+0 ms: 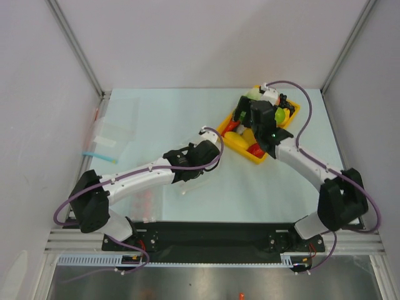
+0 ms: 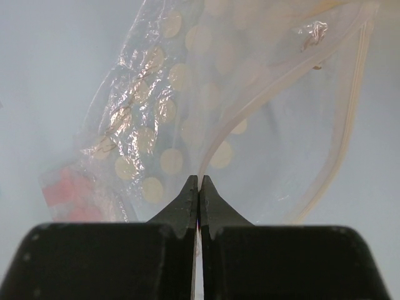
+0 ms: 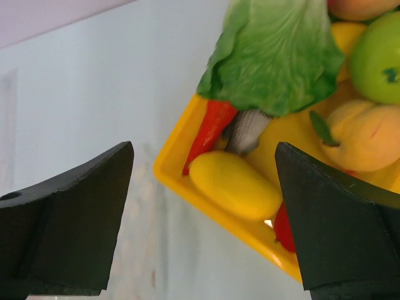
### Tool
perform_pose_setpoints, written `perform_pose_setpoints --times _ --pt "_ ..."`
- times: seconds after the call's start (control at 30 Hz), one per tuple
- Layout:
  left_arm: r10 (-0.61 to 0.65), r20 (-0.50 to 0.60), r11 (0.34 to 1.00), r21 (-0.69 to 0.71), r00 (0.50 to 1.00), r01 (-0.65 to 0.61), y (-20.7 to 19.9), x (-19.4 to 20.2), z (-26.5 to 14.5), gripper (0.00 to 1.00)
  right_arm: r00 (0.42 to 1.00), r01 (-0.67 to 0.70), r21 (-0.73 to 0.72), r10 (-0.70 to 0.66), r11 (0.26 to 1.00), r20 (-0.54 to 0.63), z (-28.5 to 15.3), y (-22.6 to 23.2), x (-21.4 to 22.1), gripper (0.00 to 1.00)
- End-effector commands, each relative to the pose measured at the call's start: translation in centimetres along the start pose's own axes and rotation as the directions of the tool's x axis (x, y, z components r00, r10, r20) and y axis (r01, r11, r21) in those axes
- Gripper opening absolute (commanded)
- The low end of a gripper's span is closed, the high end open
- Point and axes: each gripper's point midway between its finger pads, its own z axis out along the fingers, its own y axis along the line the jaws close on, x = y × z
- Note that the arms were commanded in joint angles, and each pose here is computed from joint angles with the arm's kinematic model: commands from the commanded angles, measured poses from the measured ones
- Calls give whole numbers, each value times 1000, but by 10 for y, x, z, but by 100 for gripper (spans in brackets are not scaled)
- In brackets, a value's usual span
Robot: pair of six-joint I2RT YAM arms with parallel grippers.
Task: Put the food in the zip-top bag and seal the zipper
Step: Pick up the fake vegetable from the bin.
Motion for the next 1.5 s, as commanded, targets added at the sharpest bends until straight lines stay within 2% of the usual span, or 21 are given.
perform_pose_setpoints --times 0.0,0.07,0.1,0.13,0.2,0.3,0.33,0.37,0.7,1.0,1.1,1.13,1.17,1.23,1.27,1.33,1.43,1.47 --pt "-12 49 999 33 999 10 -5 -16 -7 0 999 -37 174 32 984 35 27 -23 -25 100" --pt "-9 48 999 39 999 7 -6 -16 -7 0 999 0 233 8 972 -31 52 -30 -5 100" --pt "-10 49 999 39 999 8 -7 -16 -7 0 1000 -18 241 18 970 5 60 -23 -26 100" --pt "-6 45 999 38 999 4 -6 -15 -7 0 998 24 278 -9 960 -56 76 -31 -4 100" --pt "-5 48 999 40 999 3 -7 -15 -8 0 1000 16 295 -8 955 -27 89 -25 -21 100" --pt "-2 47 999 45 999 0 -9 -16 -7 0 996 54 339 -27 939 -86 117 -33 4 100" --pt "3 42 999 45 999 -4 -9 -15 -7 0 997 47 351 -19 935 -81 122 -31 -7 100" --pt "4 40 999 44 999 -6 -9 -15 -6 0 994 59 399 -17 915 -109 133 -43 10 100" --pt "13 29 998 59 999 -15 -13 -13 -5 0 987 143 530 -79 836 -143 145 -77 28 100" --pt "18 30 998 62 999 -20 -15 -13 -6 0 976 191 578 -91 793 -196 136 -102 33 91" --pt "19 30 998 58 999 -21 -14 -13 -6 0 974 183 571 -67 800 -218 135 -110 38 85" --pt "20 29 998 56 999 -21 -14 -13 -6 1 973 184 566 -67 804 -221 134 -112 42 80" --pt "21 29 998 54 999 -22 -13 -12 -5 0 973 176 540 -64 823 -220 133 -108 38 62" --pt "22 27 998 50 999 -24 -13 -12 -5 0 976 157 512 -56 845 -208 132 -106 38 44" --pt "23 26 998 50 999 -25 -13 -12 -5 0 977 151 488 -54 860 -207 131 -102 35 30" --pt "22 25 999 49 999 -24 -12 -12 -5 0 985 127 449 -58 884 -165 126 -90 15 18" --pt "23 21 998 52 1000 -24 -14 -11 -4 0 989 121 387 -77 914 -127 115 -76 -5 14" --pt "23 20 998 56 1000 -24 -15 -10 -3 0 990 120 368 -81 922 -119 111 -72 -10 10"
